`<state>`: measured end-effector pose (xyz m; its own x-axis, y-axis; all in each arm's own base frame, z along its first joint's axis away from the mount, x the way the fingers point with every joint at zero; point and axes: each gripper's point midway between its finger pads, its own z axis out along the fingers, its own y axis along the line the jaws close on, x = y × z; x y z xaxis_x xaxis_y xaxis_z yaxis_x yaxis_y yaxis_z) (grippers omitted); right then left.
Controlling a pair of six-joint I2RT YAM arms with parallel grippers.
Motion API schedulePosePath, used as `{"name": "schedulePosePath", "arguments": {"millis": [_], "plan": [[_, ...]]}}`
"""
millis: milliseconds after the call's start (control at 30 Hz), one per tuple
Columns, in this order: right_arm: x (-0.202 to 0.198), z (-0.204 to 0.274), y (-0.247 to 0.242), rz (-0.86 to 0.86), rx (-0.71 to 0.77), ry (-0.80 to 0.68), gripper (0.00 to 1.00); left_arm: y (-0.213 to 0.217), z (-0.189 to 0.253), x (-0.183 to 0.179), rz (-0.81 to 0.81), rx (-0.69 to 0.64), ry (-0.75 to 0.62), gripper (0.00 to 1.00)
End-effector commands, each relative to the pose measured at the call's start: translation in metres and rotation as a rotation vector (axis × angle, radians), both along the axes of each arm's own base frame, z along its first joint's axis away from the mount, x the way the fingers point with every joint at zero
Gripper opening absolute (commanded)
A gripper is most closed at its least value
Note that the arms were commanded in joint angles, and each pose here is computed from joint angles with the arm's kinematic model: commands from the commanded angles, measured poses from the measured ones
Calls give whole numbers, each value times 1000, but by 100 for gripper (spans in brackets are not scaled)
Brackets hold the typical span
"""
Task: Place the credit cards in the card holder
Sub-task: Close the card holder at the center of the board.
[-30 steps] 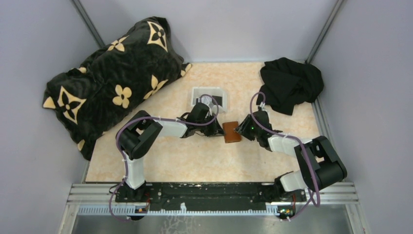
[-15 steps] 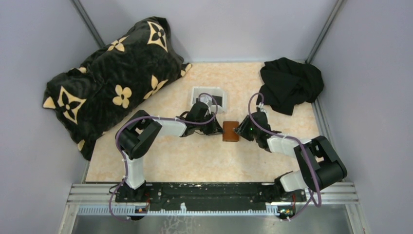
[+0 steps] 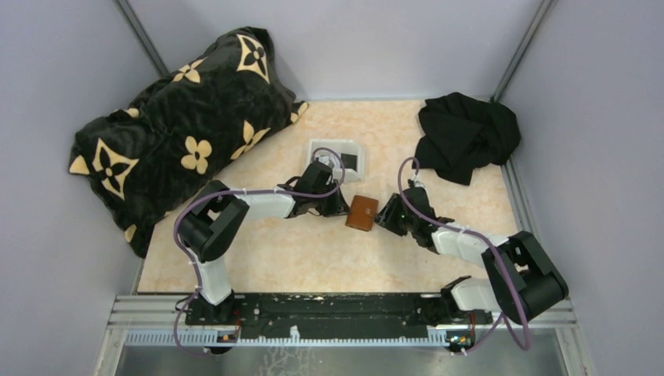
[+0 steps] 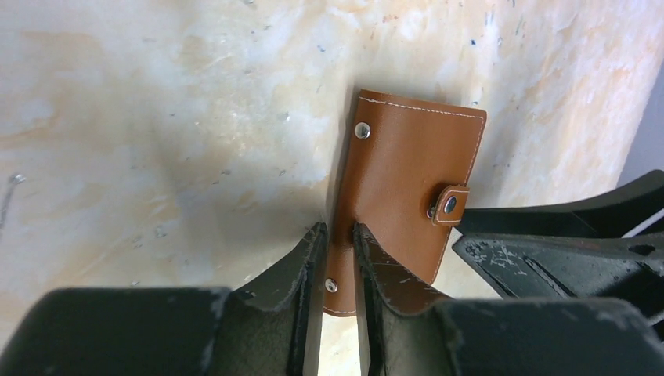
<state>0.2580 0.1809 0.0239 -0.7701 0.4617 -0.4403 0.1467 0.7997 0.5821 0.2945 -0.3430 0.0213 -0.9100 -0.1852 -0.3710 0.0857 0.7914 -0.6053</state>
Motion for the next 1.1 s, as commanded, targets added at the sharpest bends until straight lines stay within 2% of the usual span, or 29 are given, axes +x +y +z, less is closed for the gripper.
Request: {"name": "schedulePosePath", "arguments": {"millis": [0,167,367,567,700,800,867,967,1000,1067], "plan": [[-68,-52,-44,28,-216,242,40,52,-43,-28,23,226,109,27],[-58,-33,-48,10,-223,154,41,51,-32,-28,29,210,84,28],[-27,11,-41,31,-250,-37,41,47,-31,-31,16,181,83,28],[15,60,-32,24,-268,-296,41,51,-25,-26,32,197,55,28],[47,103,-27,-61,-206,-509,42,56,-16,-22,50,200,22,30],[56,130,-19,-45,-168,-644,43,58,-9,-24,53,176,7,32],[58,143,-17,-80,-109,-696,53,59,-5,-26,60,161,-2,34],[55,163,-10,-140,75,-747,76,61,2,-26,67,142,-18,36],[52,171,-5,-124,131,-793,77,61,5,-26,67,139,-27,37],[47,181,4,-79,200,-843,74,62,11,-23,63,137,-55,39]]}}
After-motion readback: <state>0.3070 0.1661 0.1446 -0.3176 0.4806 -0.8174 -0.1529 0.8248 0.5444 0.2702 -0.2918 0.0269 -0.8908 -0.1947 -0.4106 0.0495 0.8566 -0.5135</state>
